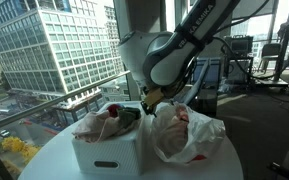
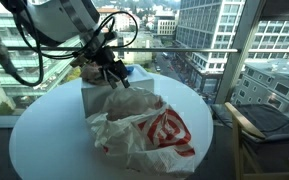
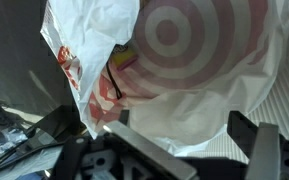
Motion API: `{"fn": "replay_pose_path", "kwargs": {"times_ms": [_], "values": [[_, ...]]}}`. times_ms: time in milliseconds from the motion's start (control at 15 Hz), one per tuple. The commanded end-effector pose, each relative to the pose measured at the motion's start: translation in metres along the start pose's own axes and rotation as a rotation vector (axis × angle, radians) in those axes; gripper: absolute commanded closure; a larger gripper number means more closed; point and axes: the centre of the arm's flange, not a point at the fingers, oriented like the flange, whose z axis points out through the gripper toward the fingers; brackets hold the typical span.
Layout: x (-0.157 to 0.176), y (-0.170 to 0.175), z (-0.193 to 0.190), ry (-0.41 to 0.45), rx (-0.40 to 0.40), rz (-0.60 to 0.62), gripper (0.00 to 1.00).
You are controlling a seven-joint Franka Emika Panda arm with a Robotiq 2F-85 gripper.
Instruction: Remove the item from the plastic bag and put them on the white basket
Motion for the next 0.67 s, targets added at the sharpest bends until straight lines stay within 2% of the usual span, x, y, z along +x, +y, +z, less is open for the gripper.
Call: {"fn": "replay_pose_path", "kwargs": {"times_ms": [0,333,600], "values": [[-0.004,0.012,0.025,-0.030,0.052,-0.043,0.00],[0.002,0.020,0.073,-0.025,0.060,-0.122,0.00],[0.004,0.036,0.115,-0.079,0.054,-0.163,0.00]]}}
